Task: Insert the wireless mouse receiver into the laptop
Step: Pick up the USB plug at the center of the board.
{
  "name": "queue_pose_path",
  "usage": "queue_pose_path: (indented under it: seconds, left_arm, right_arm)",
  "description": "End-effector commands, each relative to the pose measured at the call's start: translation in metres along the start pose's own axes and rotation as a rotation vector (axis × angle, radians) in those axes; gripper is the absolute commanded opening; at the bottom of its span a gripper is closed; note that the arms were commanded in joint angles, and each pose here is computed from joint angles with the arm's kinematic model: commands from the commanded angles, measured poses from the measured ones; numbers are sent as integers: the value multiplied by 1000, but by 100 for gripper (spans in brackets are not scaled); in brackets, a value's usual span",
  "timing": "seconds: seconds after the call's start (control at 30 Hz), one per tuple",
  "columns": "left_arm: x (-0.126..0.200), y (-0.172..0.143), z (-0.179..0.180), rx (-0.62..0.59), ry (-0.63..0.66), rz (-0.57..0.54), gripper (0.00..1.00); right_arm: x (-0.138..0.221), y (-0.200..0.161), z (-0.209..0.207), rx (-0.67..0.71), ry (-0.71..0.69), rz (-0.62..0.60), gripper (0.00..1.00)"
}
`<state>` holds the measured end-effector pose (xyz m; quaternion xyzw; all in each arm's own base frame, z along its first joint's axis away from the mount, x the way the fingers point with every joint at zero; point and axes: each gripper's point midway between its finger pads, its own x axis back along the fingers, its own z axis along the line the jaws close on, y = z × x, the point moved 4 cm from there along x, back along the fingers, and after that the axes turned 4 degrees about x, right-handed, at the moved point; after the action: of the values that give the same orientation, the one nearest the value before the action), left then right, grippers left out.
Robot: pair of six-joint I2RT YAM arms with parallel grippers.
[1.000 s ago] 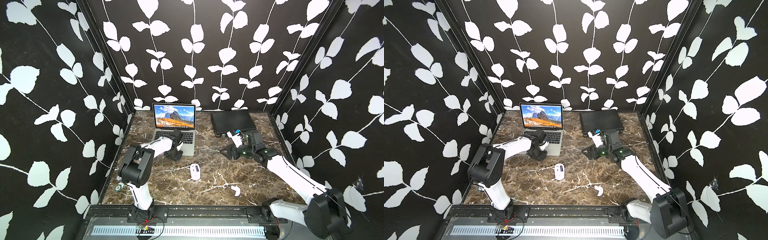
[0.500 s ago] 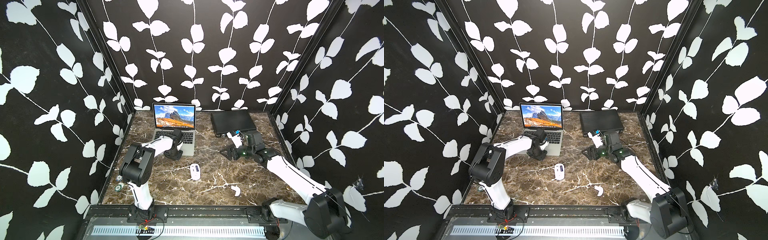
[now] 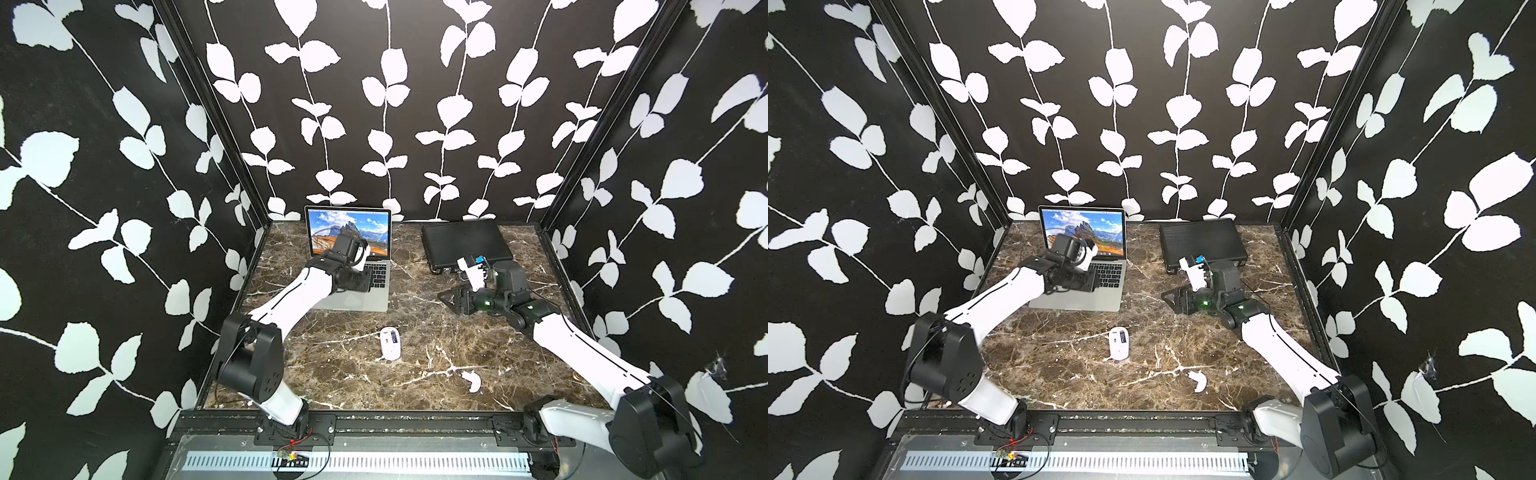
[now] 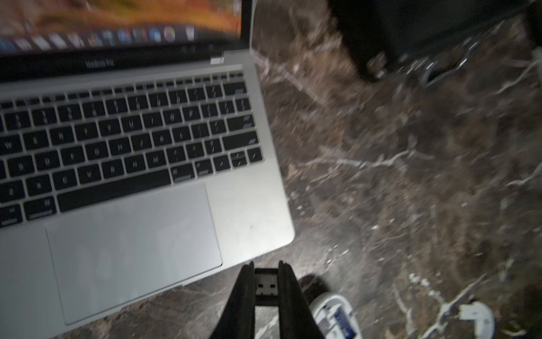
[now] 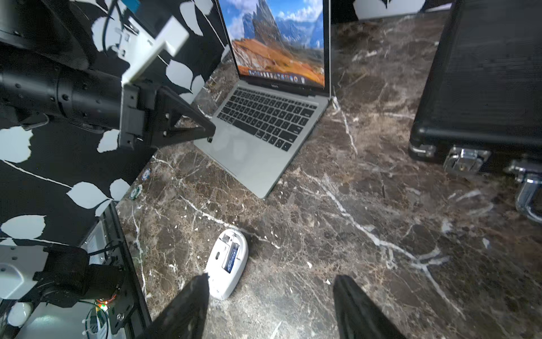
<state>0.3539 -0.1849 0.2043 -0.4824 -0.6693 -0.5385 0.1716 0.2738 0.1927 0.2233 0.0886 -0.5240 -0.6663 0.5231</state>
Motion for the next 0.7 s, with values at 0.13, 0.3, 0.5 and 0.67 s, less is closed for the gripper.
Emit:
queue_pose_path:
  seconds: [0.13, 0.3, 0.5, 0.67]
  left_arm:
    - [37, 64, -55, 279, -309, -234, 18]
    - [49, 76, -77, 477, -447, -336, 18]
    - [63, 83, -116, 580, -565, -360, 18]
    - [68, 82, -135, 639, -635, -343, 18]
  right_arm:
    - [19, 49, 25, 170, -18, -244, 61]
    - [24, 69, 39, 357, -122, -388, 56]
    - [9, 84, 57, 539, -160, -436, 52]
    - [-4, 92, 65, 589, -132, -458, 48]
